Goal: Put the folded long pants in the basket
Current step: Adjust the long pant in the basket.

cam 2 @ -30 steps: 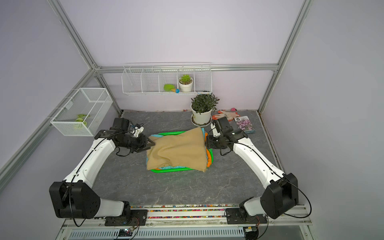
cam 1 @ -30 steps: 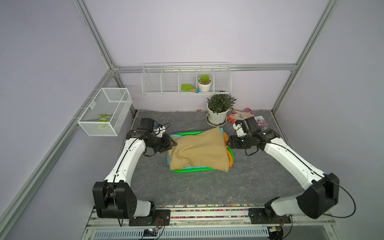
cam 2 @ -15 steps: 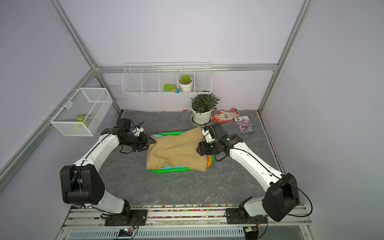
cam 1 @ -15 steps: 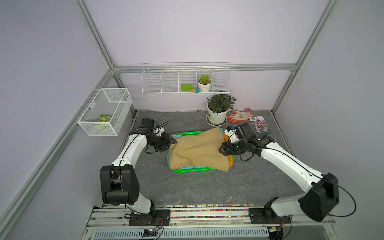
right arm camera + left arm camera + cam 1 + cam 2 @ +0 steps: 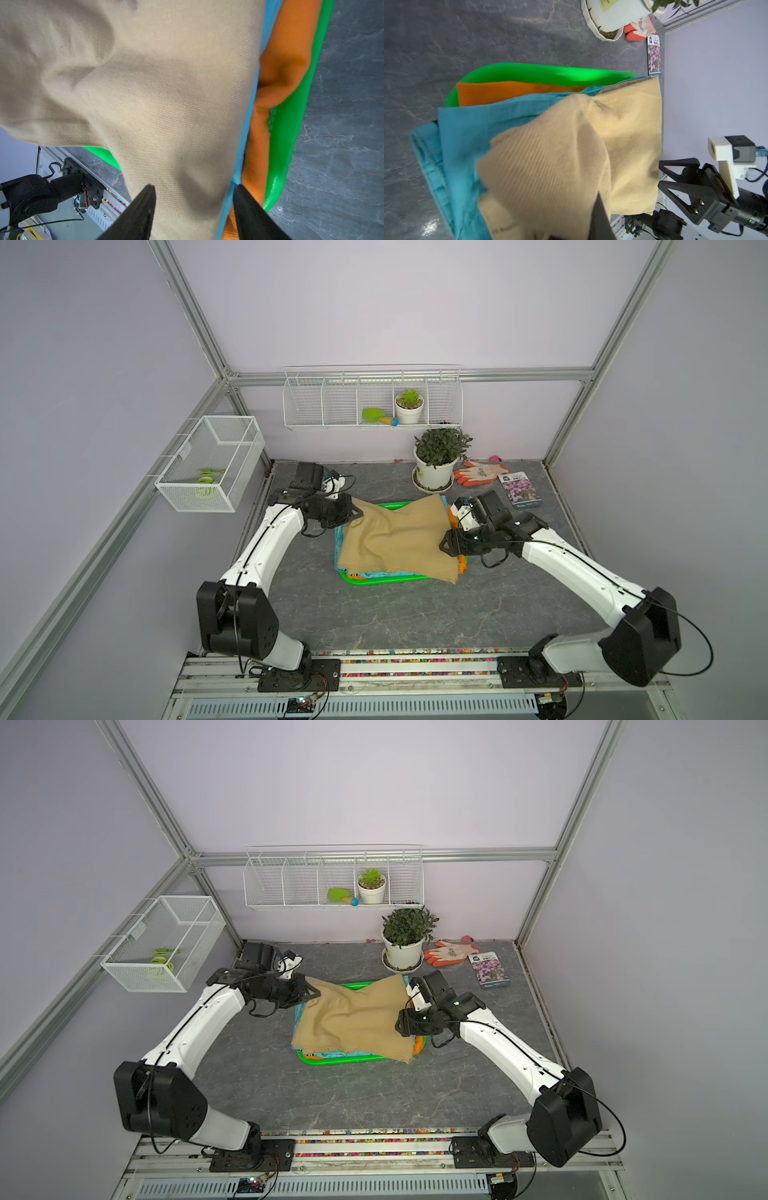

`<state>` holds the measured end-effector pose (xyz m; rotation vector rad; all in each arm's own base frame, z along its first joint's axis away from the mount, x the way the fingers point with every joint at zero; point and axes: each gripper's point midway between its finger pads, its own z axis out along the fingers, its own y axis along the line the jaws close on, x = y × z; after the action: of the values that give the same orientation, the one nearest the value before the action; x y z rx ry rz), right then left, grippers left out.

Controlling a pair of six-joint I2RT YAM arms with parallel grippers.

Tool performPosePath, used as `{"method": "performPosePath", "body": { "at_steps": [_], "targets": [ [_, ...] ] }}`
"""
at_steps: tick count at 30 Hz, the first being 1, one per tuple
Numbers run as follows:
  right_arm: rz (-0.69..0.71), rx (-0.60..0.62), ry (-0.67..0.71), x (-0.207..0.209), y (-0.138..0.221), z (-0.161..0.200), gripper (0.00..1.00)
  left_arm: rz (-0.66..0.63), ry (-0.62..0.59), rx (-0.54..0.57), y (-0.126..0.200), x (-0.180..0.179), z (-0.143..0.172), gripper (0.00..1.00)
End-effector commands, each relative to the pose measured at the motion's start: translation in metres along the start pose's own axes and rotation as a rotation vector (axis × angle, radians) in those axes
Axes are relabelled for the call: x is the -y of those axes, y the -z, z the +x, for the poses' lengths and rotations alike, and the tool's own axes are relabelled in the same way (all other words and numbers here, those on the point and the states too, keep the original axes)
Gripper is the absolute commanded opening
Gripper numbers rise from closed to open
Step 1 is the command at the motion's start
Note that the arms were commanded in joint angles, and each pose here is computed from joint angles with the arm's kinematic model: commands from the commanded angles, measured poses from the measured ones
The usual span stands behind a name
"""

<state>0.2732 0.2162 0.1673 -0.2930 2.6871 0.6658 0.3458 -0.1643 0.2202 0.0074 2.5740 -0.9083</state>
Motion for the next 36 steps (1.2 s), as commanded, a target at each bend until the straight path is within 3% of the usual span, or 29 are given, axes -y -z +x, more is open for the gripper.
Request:
{"method": "performPosePath", "body": {
  "at_steps": [1,4,7,9,12,14,16,22,27,31,34,36],
  "targets": [
    [0.002,0.024,-0.013,0.001,0.003,0.000,0.65,-0.241,0.105,0.005,-0.002,-0.059,0.007,0.24],
    [0.003,0.037,-0.007,0.000,0.007,-0.001,0.66,-0.296,0.239,-0.117,-0.009,-0.090,0.031,0.41],
    [-0.005,0.038,0.012,-0.002,0.011,0.000,0.68,-0.369,0.223,-0.058,0.011,-0.094,0.023,0.49],
    [-0.009,0.024,0.014,-0.003,0.013,0.002,0.68,-0.336,0.185,0.007,0.030,-0.076,0.013,0.49],
    [-0.013,-0.013,-0.013,-0.002,0.011,0.012,0.67,-0.129,0.075,0.078,0.054,-0.024,0.007,0.52],
    [-0.020,-0.036,-0.040,-0.002,0.010,0.019,0.65,0.085,0.006,0.067,0.061,0.018,0.019,0.48],
    [-0.037,-0.047,-0.063,-0.003,0.008,0.024,0.63,0.174,-0.038,0.016,0.058,0.039,0.039,0.46],
    [-0.102,-0.131,-0.098,-0.012,-0.010,0.047,0.51,0.096,0.015,-0.110,0.017,0.008,0.084,0.42],
    [-0.049,-0.111,-0.068,-0.010,0.003,0.042,0.22,0.069,0.082,-0.200,-0.004,-0.012,0.103,0.39],
    [0.085,-0.115,-0.085,0.004,0.033,0.036,0.08,0.052,0.101,-0.249,-0.004,-0.017,0.114,0.40],
    [0.123,-0.144,-0.108,0.016,0.045,0.036,0.06,0.015,0.111,-0.289,-0.002,-0.022,0.122,0.41],
    [0.089,-0.165,-0.106,0.018,0.036,0.041,0.15,0.021,0.115,-0.299,0.000,-0.021,0.124,0.44]
  ]
}}
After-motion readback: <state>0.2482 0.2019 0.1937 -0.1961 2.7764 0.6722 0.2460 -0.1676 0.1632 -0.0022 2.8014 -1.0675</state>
